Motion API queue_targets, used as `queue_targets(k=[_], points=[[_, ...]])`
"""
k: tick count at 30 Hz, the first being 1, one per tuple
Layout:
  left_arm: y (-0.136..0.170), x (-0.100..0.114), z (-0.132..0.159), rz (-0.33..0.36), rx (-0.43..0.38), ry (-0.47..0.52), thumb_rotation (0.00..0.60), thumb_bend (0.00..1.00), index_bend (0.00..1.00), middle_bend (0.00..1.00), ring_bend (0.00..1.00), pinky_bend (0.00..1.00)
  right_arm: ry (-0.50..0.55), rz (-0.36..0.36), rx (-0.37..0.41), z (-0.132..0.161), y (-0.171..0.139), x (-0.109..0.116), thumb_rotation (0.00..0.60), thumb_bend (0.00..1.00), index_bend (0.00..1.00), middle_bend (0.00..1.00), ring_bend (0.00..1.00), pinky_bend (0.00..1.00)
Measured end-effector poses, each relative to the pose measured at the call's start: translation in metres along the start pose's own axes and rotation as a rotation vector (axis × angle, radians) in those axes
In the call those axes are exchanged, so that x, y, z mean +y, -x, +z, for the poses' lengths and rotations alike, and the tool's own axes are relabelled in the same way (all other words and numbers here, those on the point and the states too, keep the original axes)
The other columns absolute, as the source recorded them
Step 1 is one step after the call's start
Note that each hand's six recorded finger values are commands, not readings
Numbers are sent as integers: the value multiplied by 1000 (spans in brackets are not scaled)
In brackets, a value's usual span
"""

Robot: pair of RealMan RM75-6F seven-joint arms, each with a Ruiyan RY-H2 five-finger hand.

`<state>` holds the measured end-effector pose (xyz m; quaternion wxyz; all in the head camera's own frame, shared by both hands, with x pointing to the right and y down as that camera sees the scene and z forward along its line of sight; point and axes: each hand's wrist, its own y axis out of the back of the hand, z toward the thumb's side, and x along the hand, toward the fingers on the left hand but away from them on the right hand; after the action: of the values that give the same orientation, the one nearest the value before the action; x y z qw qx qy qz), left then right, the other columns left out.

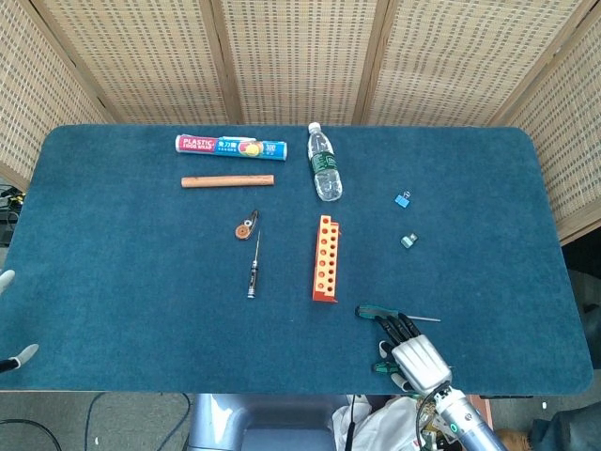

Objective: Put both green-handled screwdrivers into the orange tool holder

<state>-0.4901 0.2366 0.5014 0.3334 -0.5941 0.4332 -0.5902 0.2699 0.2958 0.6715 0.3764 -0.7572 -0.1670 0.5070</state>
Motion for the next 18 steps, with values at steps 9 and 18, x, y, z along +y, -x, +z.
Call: queue_targets(k=[9, 18], points=[[0, 1, -1, 1, 0, 1, 600, 0, 0, 0, 0, 0, -19, 30, -5, 1, 0, -7, 600, 284, 441, 0, 0, 0], [0, -1, 0, -6, 1, -4, 600, 0, 0, 0, 0, 0, 7, 21, 3, 3, 0, -6, 600, 424, 548, 0, 0, 0]])
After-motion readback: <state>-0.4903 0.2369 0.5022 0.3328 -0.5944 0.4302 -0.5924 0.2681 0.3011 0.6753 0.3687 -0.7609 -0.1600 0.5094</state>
